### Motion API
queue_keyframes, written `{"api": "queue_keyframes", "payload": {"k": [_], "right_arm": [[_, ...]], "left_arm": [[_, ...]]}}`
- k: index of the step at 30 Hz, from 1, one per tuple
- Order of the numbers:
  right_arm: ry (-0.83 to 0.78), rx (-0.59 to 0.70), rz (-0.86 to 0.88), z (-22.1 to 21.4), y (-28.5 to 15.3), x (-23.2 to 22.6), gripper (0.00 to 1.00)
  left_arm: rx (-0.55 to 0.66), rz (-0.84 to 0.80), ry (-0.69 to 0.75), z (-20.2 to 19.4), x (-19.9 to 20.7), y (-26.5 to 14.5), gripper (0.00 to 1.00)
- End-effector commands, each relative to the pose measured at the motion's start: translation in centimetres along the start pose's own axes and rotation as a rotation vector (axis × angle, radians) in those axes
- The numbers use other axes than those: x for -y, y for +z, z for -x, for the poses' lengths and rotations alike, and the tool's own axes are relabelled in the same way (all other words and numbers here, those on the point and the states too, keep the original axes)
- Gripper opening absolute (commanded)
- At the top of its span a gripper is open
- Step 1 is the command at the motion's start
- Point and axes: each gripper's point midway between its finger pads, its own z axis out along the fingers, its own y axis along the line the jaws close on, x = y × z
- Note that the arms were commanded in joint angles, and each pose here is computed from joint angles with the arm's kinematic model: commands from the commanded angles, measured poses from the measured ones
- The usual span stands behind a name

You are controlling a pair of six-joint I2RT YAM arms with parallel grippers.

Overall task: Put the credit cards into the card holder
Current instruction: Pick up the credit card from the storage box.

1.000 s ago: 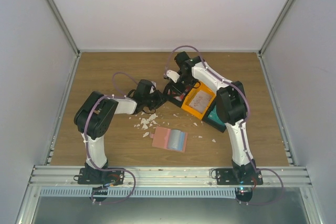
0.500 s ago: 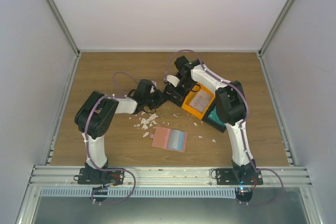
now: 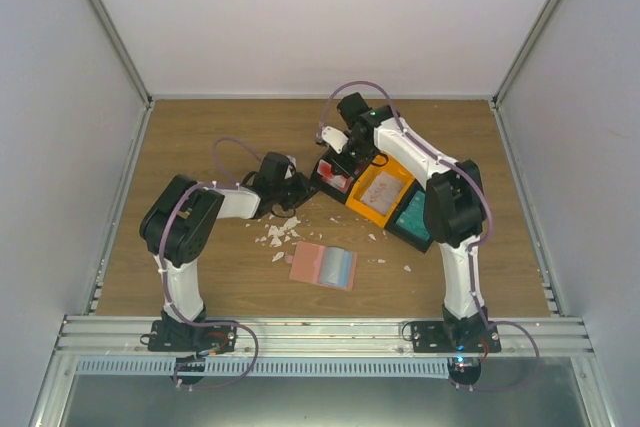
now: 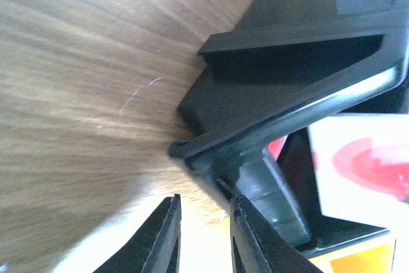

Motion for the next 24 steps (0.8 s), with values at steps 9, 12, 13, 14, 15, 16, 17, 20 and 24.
{"api": "queue_keyframes", "payload": {"k": [9, 12, 13, 14, 15, 16, 17, 20, 24], "right_arm": [[0.158, 0.241, -0.195, 2.8, -7.2, 0.8, 0.01], [0.234, 0.321, -0.172, 2.4, -8.4, -0.4, 0.00], [0.261, 0.352, -0.151, 2.2, -8.8, -1.1, 0.00], [0.295, 0.383, -0.126, 1.9, -9.1, -1.8, 0.00], [0.316, 0.418, -0.088, 1.8, -9.5, -2.7, 0.00], [0.325, 0.456, -0.043, 1.7, -10.1, -3.9, 0.01], [0.331, 0.488, -0.001, 1.5, -10.6, -4.9, 0.01], [0.327, 0.581, 0.097, 0.8, -12.6, -7.7, 0.00], [0.302, 0.714, 0.186, -0.2, -16.0, -11.0, 0.01]], "left_arm": [[0.113, -0.045, 0.106, 0.6, 3.0, -5.1, 0.41], [0.141, -0.087, 0.158, 0.5, 4.6, -7.3, 0.50], [0.148, -0.110, 0.179, 0.4, 5.3, -8.2, 0.54], [0.155, -0.136, 0.204, 0.2, 6.0, -9.0, 0.59], [0.162, -0.169, 0.230, 0.0, 6.8, -10.0, 0.62], [0.162, -0.206, 0.259, -0.3, 7.6, -10.8, 0.65], [0.162, -0.238, 0.287, -0.6, 8.3, -11.6, 0.68], [0.148, -0.340, 0.346, -1.9, 10.6, -14.1, 0.78], [0.081, -0.511, 0.419, -4.2, 13.5, -16.8, 0.87]]}}
